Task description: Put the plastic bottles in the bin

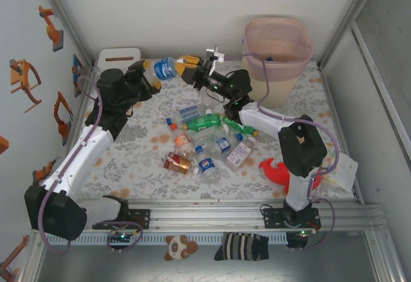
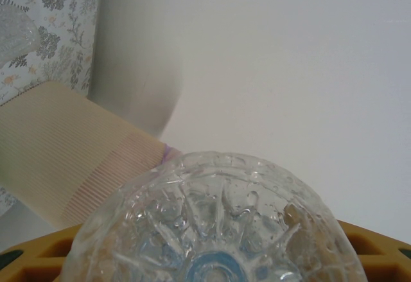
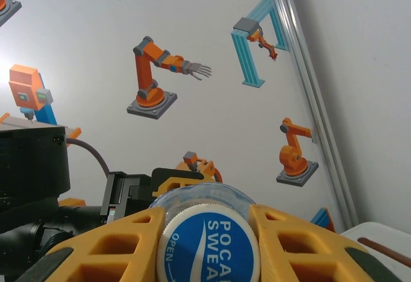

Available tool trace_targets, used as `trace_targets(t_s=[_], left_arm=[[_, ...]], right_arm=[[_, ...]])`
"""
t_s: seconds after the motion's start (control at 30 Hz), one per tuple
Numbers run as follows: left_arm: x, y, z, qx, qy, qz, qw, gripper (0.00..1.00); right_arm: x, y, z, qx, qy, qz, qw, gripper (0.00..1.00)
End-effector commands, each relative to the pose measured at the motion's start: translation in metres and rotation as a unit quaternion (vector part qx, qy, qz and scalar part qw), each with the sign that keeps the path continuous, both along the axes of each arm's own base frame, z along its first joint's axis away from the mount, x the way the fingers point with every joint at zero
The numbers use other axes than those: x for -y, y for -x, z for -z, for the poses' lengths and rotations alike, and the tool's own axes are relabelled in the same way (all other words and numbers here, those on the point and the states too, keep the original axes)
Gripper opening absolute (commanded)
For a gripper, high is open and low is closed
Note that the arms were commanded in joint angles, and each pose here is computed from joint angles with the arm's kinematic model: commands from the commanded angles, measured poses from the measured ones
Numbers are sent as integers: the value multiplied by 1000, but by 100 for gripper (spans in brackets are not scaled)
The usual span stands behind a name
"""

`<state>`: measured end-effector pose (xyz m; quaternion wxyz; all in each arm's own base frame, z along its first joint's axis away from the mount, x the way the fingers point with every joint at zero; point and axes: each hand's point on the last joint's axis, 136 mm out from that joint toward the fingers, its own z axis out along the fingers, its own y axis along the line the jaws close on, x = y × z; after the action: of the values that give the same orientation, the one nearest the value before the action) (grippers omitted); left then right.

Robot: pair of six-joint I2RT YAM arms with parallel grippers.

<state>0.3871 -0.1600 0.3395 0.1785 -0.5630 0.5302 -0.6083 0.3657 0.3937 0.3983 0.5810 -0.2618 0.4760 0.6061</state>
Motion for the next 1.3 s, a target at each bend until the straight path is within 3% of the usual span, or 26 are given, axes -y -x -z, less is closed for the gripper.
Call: trace_targets(t_s=[0.0,0.2,0.3,0.43,0.6,0.73,0.93,1.07,1.27], left_arm=[[0,8,-23,5,59,-3,998,53],[-5,11,-15,-4,48,-11,999,77],[-10,14,-9,-11,34,-18,999,82],[-18,15,-2,-15,3,-23,1000,83],[-26,21,2,-36,-121,13,992,82],[-24,16,1,-22,-194,42,980,81],[-13,3,17,-6,-283,105,953,78],[-5,-2,28,11,-337,149,930,77],[-2,-2,52,0,-384,188,904,74]], right_arm=[[15,11,-36,36,-39,16,998,13],[32,1,-44,28,-39,39,998,9],[46,-8,-46,19,-24,58,998,3],[69,-28,-45,-13,14,104,994,0],[113,-55,-43,-66,80,192,976,0],[151,-72,-43,-112,151,272,944,0],[218,-94,-44,-192,197,367,889,0],[258,-105,-45,-232,203,402,862,0],[297,-121,-54,-267,161,406,859,0]])
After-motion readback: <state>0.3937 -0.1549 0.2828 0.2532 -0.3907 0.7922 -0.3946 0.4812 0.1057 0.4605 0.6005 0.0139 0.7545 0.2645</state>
